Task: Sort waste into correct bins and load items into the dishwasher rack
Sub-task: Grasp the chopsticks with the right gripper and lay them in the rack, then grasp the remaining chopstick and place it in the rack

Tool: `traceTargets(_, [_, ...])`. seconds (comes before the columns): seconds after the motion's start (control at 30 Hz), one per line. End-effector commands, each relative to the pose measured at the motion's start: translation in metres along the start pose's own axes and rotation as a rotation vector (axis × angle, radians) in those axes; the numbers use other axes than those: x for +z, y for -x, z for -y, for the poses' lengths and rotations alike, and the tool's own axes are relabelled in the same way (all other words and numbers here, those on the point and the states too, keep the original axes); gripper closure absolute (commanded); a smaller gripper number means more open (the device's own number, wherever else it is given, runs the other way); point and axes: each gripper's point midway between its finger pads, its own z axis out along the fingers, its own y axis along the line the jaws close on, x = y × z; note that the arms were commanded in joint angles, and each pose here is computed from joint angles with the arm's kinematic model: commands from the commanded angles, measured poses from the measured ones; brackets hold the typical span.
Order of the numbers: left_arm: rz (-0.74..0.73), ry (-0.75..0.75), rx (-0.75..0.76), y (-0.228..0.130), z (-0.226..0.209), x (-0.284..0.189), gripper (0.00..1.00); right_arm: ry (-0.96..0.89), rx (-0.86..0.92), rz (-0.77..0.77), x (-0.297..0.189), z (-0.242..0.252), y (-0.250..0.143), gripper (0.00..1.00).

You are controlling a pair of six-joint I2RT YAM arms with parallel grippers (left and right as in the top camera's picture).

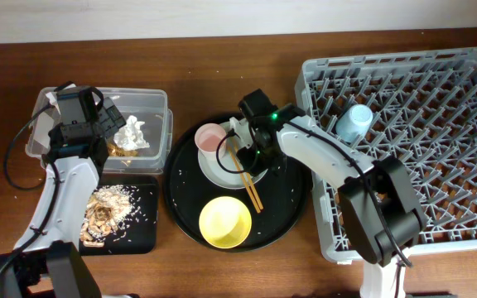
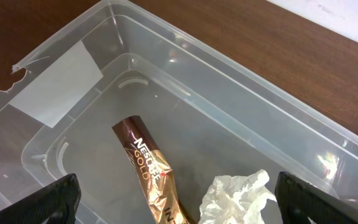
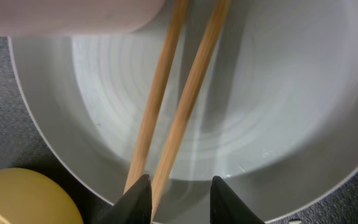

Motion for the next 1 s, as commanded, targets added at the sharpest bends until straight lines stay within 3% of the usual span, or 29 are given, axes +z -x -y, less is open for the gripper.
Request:
traceTargets(0.0, [0.003,-0.003,0.002,0.002,0.0,0.001,0.01,0.012,-0.004,-0.033,0.018,-0.002,-0.005,0.7])
traceTargets(0.2, [0.003,-0.003,0.002,0.002,0.0,0.001,0.01,0.002,-0.011,-0.05,0.028,-0.002,-0.012,0.76])
traceTargets(0.33, [0.003,-0.003,0.002,0.002,0.0,0.001,0.01,-0.001,-0.014,-0.036,0.023,-0.002,-0.007,0.91])
traceTargets(0.4, [0.003,-0.003,0.002,0.002,0.0,0.001,0.01,-0.003,-0.031,0.041,-0.009,-0.008,0.015,0.93])
traceTargets(0.5, [0.003,-0.003,0.002,0.002,0.0,0.001,0.01,-0.086,0.026,0.194,-0.103,0.015,0.04,0.93])
traceTargets(0.6, [0.003,-0.003,0.002,0.002,0.0,0.001,0.01,-0.173,0.174,0.217,-0.167,0.063,0.012,0.94])
traceTargets(0.67, [0.003,-0.003,0.002,0.002,0.0,0.001,0.01,-0.192,0.362,0.186,-0.19,0.101,-0.025,0.96])
traceTargets(0.77, [0.003,-0.003,0.002,0.002,0.0,0.001,0.01,-0.185,0.472,0.096,-0.179,0.129,-0.056,0.96])
traceTargets(0.93, [0.003,-0.003,0.002,0.002,0.0,0.001,0.01,-0.186,0.501,0.103,-0.139,0.14,-0.059,0.94])
traceTargets(0.97, [0.003,-0.003,0.002,0.002,0.0,0.001,0.01,-0.187,0.5,0.11,-0.129,0.143,-0.06,0.88])
